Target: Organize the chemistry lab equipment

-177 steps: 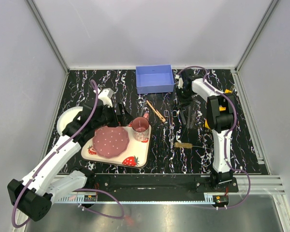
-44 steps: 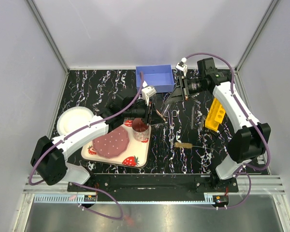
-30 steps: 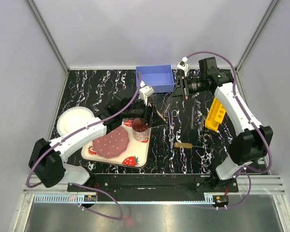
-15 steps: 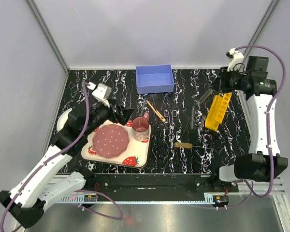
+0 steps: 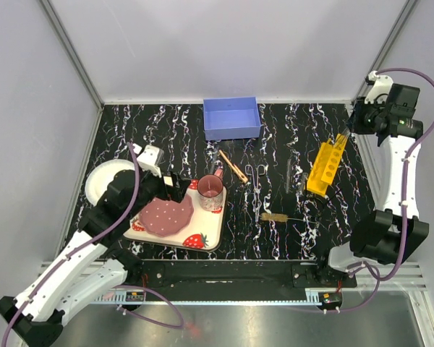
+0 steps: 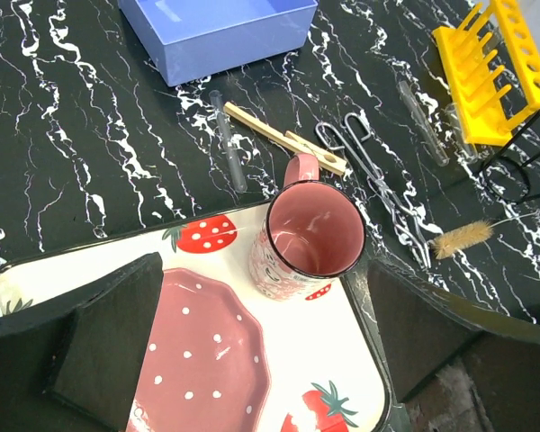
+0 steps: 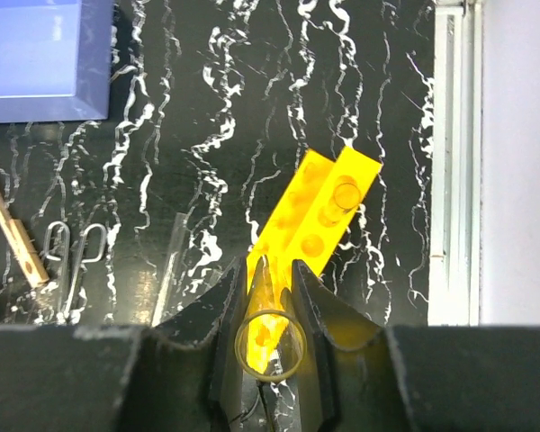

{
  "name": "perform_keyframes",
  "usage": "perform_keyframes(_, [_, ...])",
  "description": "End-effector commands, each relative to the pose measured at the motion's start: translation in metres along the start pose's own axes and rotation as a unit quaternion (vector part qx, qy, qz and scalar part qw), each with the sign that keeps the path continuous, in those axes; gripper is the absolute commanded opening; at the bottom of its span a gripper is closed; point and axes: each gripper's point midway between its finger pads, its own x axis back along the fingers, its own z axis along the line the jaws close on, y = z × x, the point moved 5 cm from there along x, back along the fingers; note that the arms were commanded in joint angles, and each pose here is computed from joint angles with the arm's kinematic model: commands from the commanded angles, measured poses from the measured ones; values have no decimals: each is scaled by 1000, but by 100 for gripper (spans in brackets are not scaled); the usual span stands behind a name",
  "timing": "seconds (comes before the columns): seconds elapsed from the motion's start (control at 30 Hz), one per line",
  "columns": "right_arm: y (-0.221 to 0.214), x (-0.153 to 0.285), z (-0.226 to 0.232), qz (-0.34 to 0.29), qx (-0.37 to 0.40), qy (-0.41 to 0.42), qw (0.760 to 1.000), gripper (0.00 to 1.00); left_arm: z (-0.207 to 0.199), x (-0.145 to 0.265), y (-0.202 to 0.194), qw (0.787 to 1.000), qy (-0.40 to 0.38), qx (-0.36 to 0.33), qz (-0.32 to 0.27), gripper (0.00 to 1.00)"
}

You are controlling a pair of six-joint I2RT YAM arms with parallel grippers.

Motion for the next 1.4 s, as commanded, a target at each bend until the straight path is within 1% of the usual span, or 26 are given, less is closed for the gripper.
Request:
perform_keyframes(0.0, [7, -18, -23, -27, 8, -42, 999, 20, -2, 8, 20, 999, 2, 12, -43, 99])
perform_keyframes(0.13, [5, -31, -35, -32, 8, -60, 998, 20, -1, 10, 25, 999, 8, 6, -41, 99])
perform_keyframes(0.53, [-22, -61, -44, 3, -1, -56, 998, 22, 0, 10, 24, 999, 12, 5, -35, 99])
perform_keyframes(0.97, [-40, -68, -45, 21, -4, -53, 998, 22, -1, 10, 27, 999, 11, 2, -33, 99])
perform_keyframes(1.37, [-59, -84, -41, 15, -3, -31, 999, 23, -1, 11, 24, 999, 8, 8, -33, 99])
